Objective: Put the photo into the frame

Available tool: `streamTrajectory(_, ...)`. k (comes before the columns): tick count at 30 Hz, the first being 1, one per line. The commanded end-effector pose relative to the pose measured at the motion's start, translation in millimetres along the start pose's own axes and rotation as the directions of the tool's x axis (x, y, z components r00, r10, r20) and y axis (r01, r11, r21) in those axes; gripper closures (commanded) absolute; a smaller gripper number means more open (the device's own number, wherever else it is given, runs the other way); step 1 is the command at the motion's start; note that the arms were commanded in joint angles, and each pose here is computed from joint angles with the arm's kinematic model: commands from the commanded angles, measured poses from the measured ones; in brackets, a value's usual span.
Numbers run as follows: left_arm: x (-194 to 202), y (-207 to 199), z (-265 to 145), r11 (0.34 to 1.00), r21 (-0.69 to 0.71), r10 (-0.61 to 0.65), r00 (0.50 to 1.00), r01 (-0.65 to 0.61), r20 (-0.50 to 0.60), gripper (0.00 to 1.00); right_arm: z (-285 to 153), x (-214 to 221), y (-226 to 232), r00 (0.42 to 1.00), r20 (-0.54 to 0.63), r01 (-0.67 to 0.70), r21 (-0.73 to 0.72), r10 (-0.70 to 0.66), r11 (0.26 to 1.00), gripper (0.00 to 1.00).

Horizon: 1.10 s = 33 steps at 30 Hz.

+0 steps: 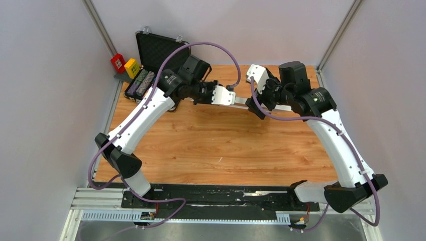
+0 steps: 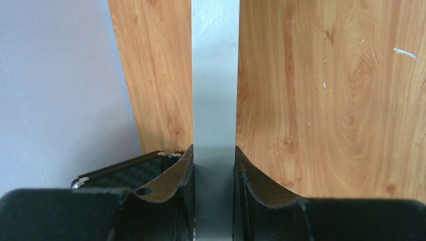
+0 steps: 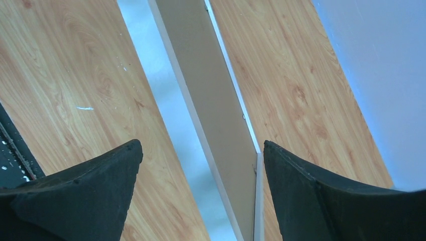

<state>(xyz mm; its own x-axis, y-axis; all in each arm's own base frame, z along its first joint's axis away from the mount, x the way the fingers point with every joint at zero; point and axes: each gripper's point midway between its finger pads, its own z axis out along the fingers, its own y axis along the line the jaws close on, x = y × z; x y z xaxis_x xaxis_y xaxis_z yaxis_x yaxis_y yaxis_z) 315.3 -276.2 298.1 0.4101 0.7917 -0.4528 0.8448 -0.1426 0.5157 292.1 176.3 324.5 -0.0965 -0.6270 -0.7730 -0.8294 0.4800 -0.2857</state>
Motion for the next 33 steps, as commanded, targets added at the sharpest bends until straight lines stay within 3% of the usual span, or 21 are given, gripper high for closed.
streamTrajectory(1,-24,26,-22,0.994,-0.101,0.052,0.995,-0.043,0.084,1.0,-7,-16,-16,0.998,0.016,0.056,0.062,-0.057,0.997,0.07)
streamTrajectory(17,-3,22,-11,0.998,-0.046,-0.034,0.994,0.039,0.101,1.0,18,-15,-3,0.994,-0.014,0.109,-0.019,-0.11,0.994,0.11)
streamTrajectory(33,6,19,-10,0.998,-0.011,-0.067,0.992,0.069,0.111,1.0,60,-12,-14,0.972,-0.084,0.221,0.01,-0.219,0.975,0.23)
